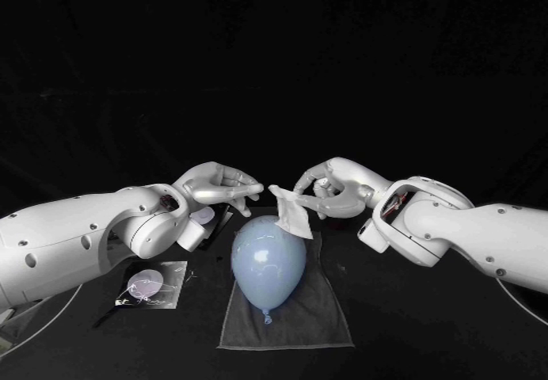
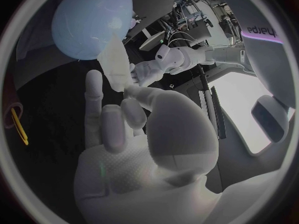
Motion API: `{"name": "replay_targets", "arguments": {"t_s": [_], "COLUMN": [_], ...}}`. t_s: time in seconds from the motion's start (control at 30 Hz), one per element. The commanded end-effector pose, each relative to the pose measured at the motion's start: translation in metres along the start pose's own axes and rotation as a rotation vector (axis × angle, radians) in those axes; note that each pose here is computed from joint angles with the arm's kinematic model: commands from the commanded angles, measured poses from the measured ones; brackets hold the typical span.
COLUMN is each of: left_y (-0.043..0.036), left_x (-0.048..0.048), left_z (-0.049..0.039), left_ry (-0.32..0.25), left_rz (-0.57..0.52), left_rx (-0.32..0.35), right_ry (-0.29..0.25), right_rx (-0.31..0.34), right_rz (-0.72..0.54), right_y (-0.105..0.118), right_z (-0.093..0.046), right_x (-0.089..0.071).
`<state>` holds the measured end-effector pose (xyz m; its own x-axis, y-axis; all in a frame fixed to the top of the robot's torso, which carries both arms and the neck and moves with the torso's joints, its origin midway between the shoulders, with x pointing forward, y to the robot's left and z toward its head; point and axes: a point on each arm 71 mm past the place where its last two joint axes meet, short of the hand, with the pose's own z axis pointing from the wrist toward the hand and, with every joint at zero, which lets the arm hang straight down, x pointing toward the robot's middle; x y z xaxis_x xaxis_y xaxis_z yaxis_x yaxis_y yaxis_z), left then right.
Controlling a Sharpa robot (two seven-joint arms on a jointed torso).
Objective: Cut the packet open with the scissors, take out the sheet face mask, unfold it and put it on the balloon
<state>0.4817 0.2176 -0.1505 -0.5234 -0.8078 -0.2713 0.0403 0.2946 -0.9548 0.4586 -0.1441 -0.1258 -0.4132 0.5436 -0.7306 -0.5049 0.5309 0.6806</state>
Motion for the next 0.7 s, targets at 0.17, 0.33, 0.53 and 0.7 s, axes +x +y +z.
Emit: {"name": "replay_targets", "arguments": {"t_s": [0.17,0.33,0.53,0.7], "left_y": [-0.0024,-0.0056,-0.0127,-0.0161], "left_x": [-0.0068,-0.0096,-0.003,0.0088], "left_z": [-0.0008,-0.0004,0.0023,0.0065], "left_ry": [0.028,0.01,0.013,0.059], "left_rz": [0.116,0.203,0.329,0.42], "left_rx": [0.082,0.153,0.262,0.323], "right_ry": [0.255,0.318,0.355,0.368], "right_rx": [0.069,0.102,0.116,0.121], "right_rz": [0.186,0.276,0.369,0.431], "right_y": [-0.005,-0.009,-0.011,-0.013], "right_z": [0.004,0.007,0.01,0.013], "right_x": [-0.003,-0.009,-0.015,-0.018]}}
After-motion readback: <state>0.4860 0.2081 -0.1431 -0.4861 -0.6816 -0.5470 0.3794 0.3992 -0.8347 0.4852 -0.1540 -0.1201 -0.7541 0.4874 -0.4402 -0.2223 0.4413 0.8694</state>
